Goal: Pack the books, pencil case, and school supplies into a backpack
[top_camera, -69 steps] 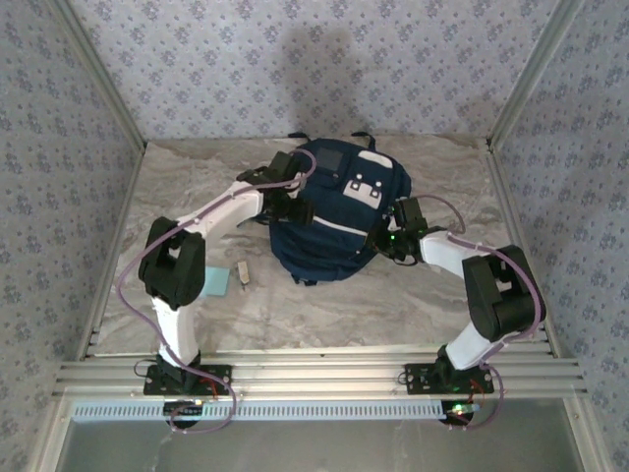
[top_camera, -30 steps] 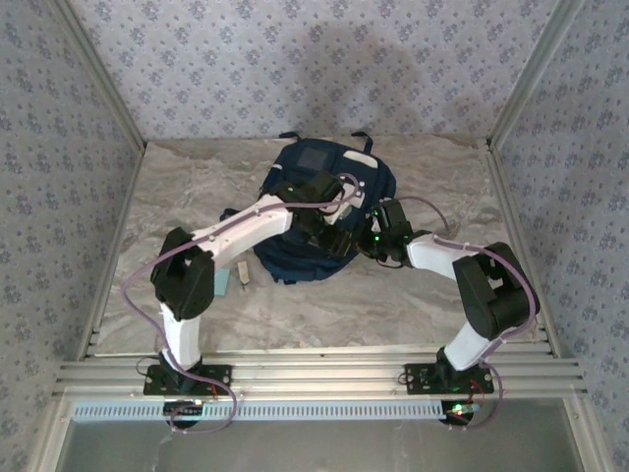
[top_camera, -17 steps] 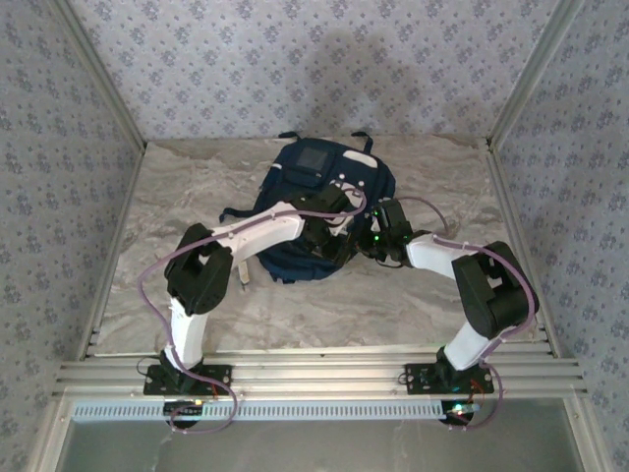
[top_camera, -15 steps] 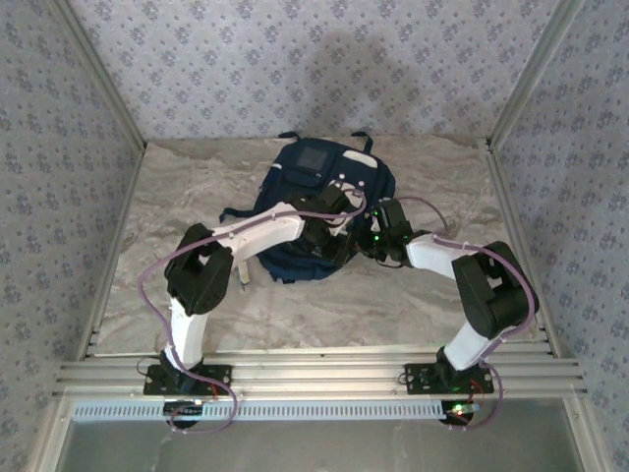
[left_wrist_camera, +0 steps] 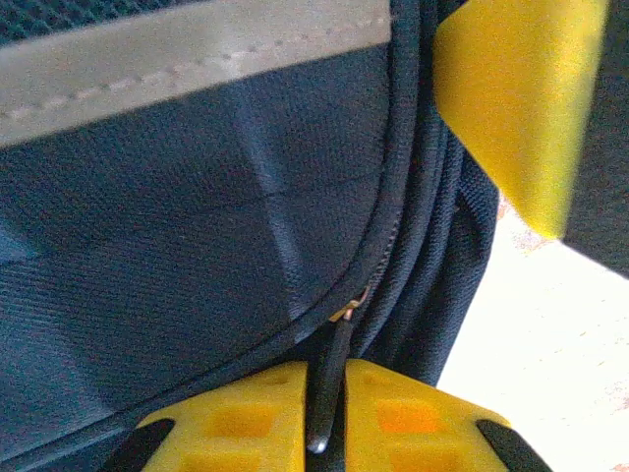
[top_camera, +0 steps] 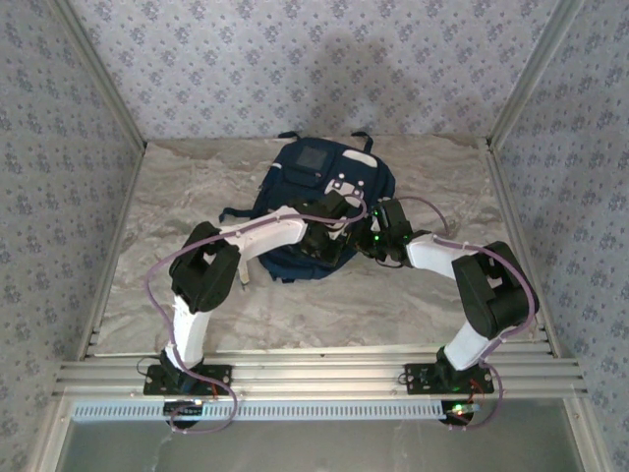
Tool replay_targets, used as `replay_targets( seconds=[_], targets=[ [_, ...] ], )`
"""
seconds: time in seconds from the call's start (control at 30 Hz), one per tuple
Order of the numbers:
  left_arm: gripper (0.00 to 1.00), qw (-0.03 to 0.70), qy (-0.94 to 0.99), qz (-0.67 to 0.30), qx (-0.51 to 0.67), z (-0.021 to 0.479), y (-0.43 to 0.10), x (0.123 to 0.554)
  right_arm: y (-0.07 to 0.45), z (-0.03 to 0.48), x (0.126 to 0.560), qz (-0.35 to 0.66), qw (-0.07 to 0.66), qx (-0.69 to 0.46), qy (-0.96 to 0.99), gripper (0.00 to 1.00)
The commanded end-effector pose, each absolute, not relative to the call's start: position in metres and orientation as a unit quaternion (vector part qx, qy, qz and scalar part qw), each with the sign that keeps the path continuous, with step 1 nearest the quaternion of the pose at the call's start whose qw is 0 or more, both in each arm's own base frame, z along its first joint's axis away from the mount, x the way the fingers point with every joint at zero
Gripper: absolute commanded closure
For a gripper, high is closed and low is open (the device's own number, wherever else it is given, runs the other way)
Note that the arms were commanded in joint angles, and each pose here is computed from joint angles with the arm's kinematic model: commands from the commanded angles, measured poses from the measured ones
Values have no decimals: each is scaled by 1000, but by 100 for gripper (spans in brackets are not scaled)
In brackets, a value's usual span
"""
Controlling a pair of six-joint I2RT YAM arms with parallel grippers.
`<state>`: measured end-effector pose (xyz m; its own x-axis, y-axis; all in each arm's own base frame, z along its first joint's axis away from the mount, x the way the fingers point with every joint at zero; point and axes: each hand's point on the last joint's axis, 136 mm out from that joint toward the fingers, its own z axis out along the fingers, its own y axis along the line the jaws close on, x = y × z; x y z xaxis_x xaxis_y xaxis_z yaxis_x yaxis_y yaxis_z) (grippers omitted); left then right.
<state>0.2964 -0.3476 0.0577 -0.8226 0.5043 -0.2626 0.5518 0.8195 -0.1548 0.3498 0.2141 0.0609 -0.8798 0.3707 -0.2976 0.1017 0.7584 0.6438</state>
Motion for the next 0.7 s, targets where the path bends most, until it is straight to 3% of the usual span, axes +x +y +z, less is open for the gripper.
replay_targets(
  seconds=[0.0, 0.03, 0.17, 0.27, 0.33, 0.67],
  targets=[
    [87, 118, 948, -105, 275, 55, -350, 304, 217, 84, 353, 336, 234, 114, 905, 82],
    [84, 121, 949, -108, 271, 59, -349, 306, 217, 85, 353, 335, 235, 112, 905, 82],
    [52, 123, 953, -131, 245, 66, -350, 315, 216, 85, 351, 335, 233, 111, 906, 82],
    [49, 118, 954, -161, 224, 65, -355, 321, 217, 85, 351, 336, 233, 111, 906, 82],
    [51, 115, 954, -173, 215, 65, -357, 323, 217, 86, 351, 337, 234, 112, 905, 82],
    [88, 123, 959, -188, 174, 71, -347, 336, 219, 83, 350, 336, 230, 107, 907, 82]
  ],
)
